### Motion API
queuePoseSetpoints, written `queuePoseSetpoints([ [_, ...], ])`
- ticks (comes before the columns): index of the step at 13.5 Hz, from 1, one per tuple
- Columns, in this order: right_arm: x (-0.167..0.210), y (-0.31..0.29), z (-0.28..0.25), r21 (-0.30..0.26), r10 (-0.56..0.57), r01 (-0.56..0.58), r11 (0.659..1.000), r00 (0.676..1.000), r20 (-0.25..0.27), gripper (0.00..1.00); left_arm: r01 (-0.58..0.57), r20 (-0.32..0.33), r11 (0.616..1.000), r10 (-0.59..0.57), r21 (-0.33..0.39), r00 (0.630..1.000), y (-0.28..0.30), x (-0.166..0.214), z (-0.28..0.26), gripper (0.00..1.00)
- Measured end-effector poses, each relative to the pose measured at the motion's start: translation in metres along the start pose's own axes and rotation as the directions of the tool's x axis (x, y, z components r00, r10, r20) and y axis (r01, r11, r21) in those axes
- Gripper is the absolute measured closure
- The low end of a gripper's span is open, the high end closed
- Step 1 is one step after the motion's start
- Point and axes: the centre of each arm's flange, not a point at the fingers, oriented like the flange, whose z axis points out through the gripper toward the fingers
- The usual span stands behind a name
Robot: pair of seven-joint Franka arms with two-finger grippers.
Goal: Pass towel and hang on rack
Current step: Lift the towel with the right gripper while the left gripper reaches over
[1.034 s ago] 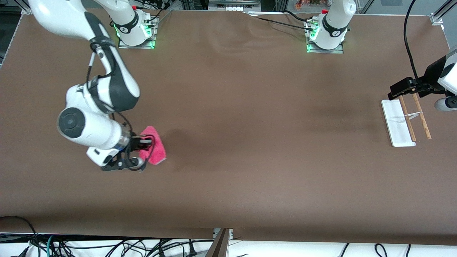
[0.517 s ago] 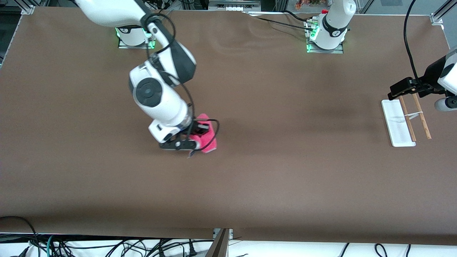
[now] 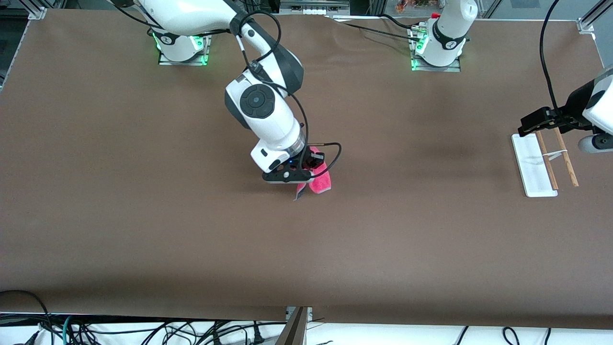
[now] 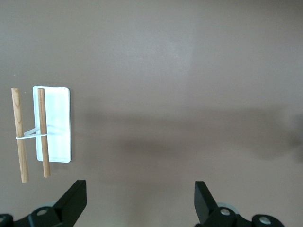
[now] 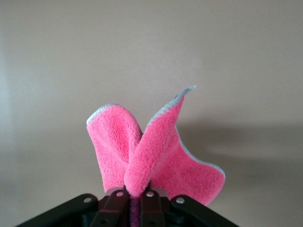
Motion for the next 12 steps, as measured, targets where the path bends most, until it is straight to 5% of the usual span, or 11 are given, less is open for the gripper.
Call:
queuePoseSetpoints([
  [4, -0.002, -0.006, -0.004, 0.014, 0.014, -0.014, 1.0, 1.0, -0.001, 0.94, -0.166, 0.025, 0.986, 0.167, -0.036, 0.986, 0.004, 0.008, 0.015, 0.0],
  [10, 0.006, -0.018, -0.032, 0.115, 0.071, -0.073, 0.991, 0.997, 0.019, 0.94, -0.19, 0.089, 0.935, 0.226, -0.301, 0.97, 0.037, 0.032, 0.069, 0.0],
  [12, 0.008, -0.023, -0.043, 0.15, 0.089, -0.092, 0.984, 0.996, 0.029, 0.94, -0.172, 0.12, 0.885, 0.246, -0.433, 0.962, 0.066, 0.04, 0.094, 0.0],
])
